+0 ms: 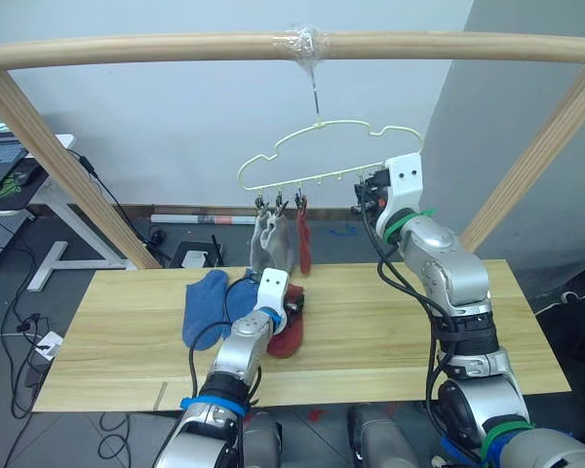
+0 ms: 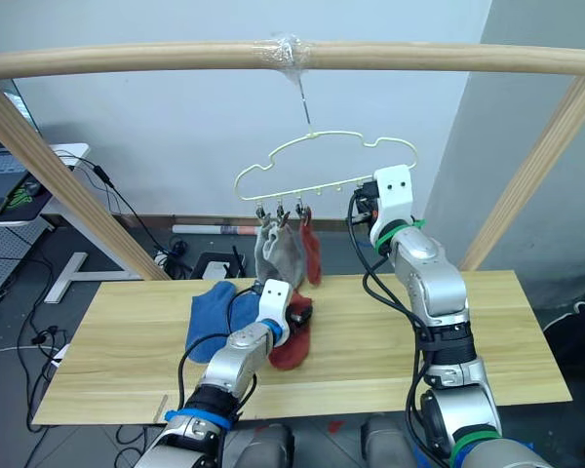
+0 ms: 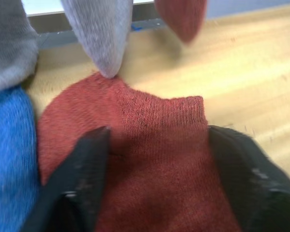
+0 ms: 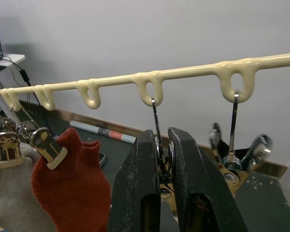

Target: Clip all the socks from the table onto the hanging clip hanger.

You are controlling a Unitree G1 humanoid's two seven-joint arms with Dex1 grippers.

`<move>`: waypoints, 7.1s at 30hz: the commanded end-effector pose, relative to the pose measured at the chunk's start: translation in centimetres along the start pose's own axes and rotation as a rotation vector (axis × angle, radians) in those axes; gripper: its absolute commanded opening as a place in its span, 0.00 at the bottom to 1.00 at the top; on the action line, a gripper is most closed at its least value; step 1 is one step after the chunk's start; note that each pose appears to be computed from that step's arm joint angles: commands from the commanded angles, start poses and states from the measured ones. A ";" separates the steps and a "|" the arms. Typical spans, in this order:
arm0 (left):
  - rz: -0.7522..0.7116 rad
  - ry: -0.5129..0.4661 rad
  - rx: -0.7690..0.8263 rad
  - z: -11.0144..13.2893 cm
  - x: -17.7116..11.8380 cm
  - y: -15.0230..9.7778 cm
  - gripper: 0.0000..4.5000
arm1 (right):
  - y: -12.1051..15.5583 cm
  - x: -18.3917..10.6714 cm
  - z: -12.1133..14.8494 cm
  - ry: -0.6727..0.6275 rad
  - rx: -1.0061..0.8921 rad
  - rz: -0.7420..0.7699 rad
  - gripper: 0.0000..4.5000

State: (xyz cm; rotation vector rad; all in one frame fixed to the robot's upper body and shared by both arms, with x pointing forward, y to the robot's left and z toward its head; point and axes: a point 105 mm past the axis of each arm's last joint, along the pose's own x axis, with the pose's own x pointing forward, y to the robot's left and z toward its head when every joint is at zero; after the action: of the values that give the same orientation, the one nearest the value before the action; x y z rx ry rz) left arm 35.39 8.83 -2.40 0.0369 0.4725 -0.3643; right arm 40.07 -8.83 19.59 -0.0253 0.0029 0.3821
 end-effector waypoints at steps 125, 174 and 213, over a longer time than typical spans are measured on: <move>-0.403 -0.722 0.505 18.8 -16.0 -2.4 1.00 | 0.3 -3.1 1.4 -0.249 -0.137 -0.139 0.37; -0.394 -0.803 0.470 22.0 -17.1 -3.1 1.00 | 0.6 0.9 3.4 -0.292 -0.120 -0.172 0.37; 0.202 -0.174 0.177 4.2 -9.3 7.8 1.00 | -1.7 -0.4 1.2 -0.156 -0.180 -0.107 0.00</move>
State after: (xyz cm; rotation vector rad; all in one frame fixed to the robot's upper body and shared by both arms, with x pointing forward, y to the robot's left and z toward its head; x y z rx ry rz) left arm 31.89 18.03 5.14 0.2002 0.2719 -0.2531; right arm 40.72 -9.99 20.57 -0.1793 -0.1798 0.2860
